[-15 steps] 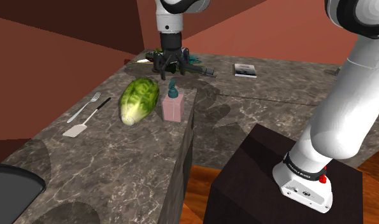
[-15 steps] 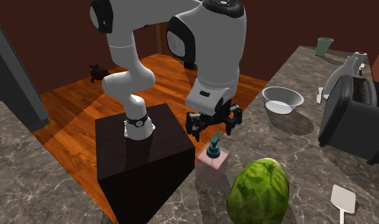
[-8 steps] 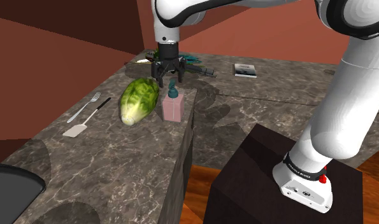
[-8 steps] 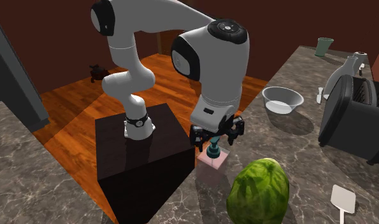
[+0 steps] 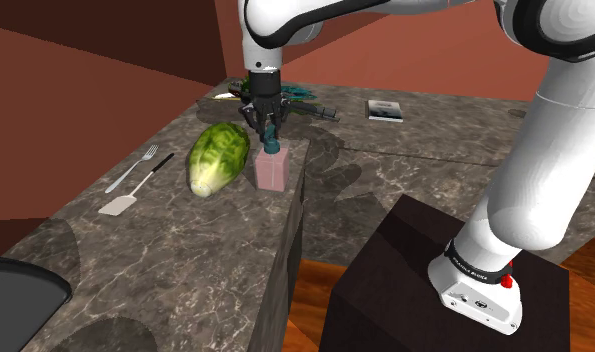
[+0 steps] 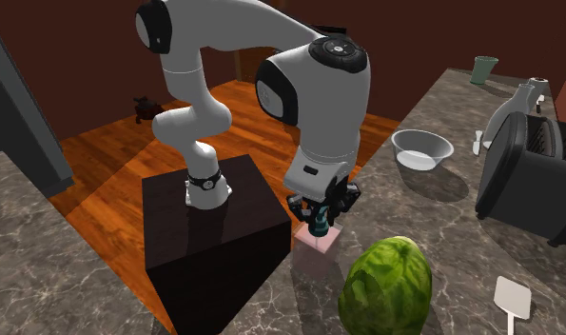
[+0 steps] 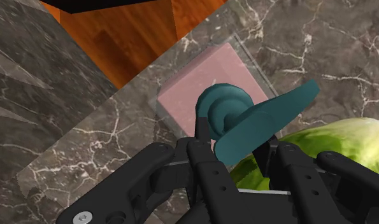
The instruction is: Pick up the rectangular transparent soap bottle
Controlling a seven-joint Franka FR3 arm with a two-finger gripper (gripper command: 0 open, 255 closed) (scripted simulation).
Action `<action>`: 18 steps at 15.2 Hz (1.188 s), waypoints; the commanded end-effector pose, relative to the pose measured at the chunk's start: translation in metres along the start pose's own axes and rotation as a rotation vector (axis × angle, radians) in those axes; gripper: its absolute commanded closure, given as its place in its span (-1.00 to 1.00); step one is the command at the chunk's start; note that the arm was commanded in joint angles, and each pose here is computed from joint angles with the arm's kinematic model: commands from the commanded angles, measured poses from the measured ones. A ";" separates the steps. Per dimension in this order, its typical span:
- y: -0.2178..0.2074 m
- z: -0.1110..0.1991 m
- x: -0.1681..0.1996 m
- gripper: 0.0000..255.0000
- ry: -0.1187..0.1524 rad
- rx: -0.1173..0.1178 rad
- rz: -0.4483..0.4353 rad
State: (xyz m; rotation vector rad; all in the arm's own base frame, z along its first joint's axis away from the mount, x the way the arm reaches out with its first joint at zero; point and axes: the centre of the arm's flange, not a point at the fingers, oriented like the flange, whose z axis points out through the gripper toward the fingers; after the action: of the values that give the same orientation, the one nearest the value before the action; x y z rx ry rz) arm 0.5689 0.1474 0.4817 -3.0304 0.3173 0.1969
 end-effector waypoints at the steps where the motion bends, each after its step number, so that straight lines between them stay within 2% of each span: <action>1: 0.000 0.001 0.000 1.00 -0.002 -0.001 0.000; 4: 0.000 0.000 0.000 1.00 -0.002 -0.001 0.000; 18: -0.006 -0.073 -0.010 1.00 -0.002 -0.001 0.000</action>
State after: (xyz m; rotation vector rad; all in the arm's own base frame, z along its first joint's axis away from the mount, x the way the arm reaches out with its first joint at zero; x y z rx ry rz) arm 0.5695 0.1478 0.5494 -3.0307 0.3177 0.1993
